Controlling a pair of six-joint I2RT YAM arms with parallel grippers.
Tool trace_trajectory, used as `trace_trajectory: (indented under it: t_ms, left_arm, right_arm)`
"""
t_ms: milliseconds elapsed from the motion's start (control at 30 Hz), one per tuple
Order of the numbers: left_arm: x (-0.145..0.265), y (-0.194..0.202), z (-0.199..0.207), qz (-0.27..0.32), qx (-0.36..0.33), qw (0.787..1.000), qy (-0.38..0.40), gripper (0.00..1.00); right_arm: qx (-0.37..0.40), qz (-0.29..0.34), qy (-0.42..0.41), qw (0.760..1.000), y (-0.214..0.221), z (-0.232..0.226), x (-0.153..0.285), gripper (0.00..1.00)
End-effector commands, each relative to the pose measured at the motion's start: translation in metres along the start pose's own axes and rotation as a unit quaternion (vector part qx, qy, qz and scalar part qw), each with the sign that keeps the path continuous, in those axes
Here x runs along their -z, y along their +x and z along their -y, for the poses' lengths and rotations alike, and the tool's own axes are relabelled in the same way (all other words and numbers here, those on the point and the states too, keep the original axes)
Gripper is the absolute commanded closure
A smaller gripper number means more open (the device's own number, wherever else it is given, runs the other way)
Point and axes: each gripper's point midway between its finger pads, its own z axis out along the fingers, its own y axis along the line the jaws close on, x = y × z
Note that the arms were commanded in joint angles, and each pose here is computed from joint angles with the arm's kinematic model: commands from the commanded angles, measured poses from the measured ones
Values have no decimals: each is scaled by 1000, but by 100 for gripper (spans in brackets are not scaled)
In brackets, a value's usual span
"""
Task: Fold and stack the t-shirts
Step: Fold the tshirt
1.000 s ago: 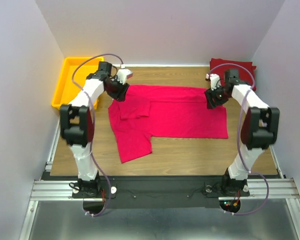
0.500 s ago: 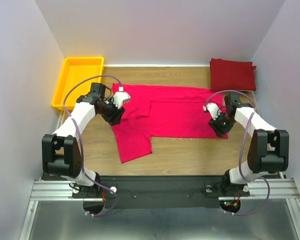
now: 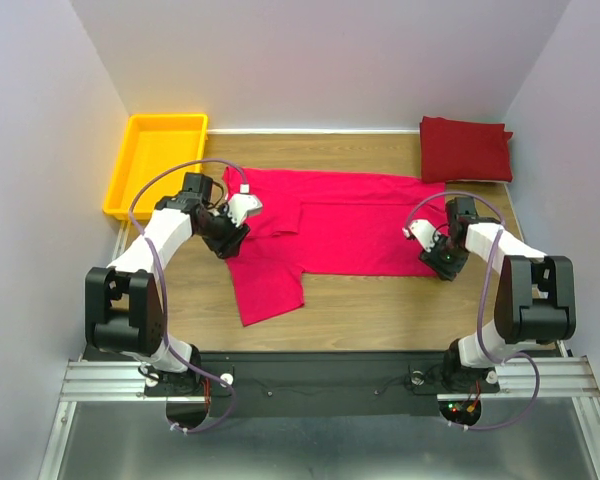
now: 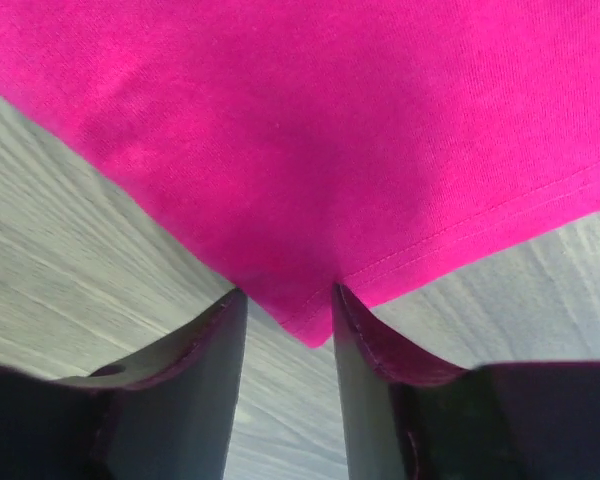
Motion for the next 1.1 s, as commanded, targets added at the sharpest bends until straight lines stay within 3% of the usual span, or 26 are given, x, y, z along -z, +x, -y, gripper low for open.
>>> trace_trajectory:
  t_ms: [0,167,400,667,733,833,933,1067]
  left_arm:
    - [0,11,17,-4,-39,999,27,44]
    - [-4,31,38,-22,-99,995,23,44]
    - [-26,49,37,-51,-111,992,-15,43]
    - [-56,57,49,-72,-143,987,-24,46]
    - [-60,64,50,-86,-146,985,-19,52]
    - [-56,78,58,-113,-144,983,1,82]
    - [-44,70,61,-105,-136,985,9,100]
    - [-15,53,66,-83,-139,987,4,100]
  right_arm:
    - [20,-12,16,1000,7,4,-9,58]
    - [15,-4,21,1000,6,3,-7,71]
    - [9,-4,22,1000,5,5,-7,96]
    - [1,-1,20,1000,3,5,-8,99]
    - [1,-2,20,1000,3,6,-7,99]
    - [3,0,33,999,2,9,-1,99]
    - [8,-2,42,999,4,10,5,100]
    - [13,-8,59,998,9,10,17,99]
